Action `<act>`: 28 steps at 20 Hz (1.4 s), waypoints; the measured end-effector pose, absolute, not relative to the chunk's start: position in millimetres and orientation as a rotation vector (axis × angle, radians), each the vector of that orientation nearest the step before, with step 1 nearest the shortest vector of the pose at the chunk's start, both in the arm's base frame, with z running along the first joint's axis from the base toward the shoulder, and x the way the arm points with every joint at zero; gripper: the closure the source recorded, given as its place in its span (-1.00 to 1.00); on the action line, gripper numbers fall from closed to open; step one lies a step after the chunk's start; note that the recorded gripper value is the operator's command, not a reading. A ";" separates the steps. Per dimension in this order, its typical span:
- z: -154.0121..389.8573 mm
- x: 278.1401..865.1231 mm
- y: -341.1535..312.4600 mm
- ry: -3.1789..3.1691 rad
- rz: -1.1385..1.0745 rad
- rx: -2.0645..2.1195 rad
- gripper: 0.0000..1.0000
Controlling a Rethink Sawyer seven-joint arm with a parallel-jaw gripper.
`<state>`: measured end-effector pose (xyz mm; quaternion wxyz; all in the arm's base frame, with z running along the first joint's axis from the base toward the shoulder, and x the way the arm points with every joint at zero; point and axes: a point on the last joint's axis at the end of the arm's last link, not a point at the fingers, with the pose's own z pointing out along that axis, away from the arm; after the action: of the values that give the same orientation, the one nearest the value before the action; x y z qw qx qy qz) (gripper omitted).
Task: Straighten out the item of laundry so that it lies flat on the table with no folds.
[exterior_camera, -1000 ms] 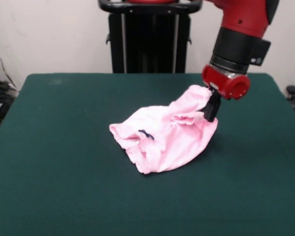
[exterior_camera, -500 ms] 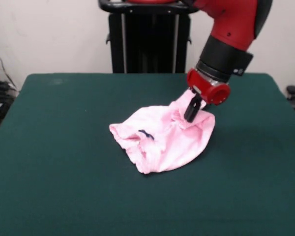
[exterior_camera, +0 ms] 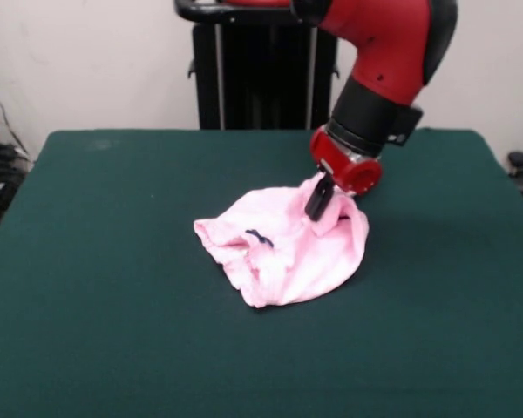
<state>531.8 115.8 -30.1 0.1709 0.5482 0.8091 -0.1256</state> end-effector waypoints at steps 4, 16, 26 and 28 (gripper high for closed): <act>-36.7 538.2 97.4 2.273 -0.165 1.772 1.00; -39.1 546.8 45.7 2.201 0.329 2.306 1.00; -33.2 547.3 121.4 2.319 0.657 2.382 1.00; -31.1 545.4 134.3 2.342 0.690 2.382 1.00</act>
<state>545.4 134.3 -31.1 -0.1342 0.6921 0.6803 0.2006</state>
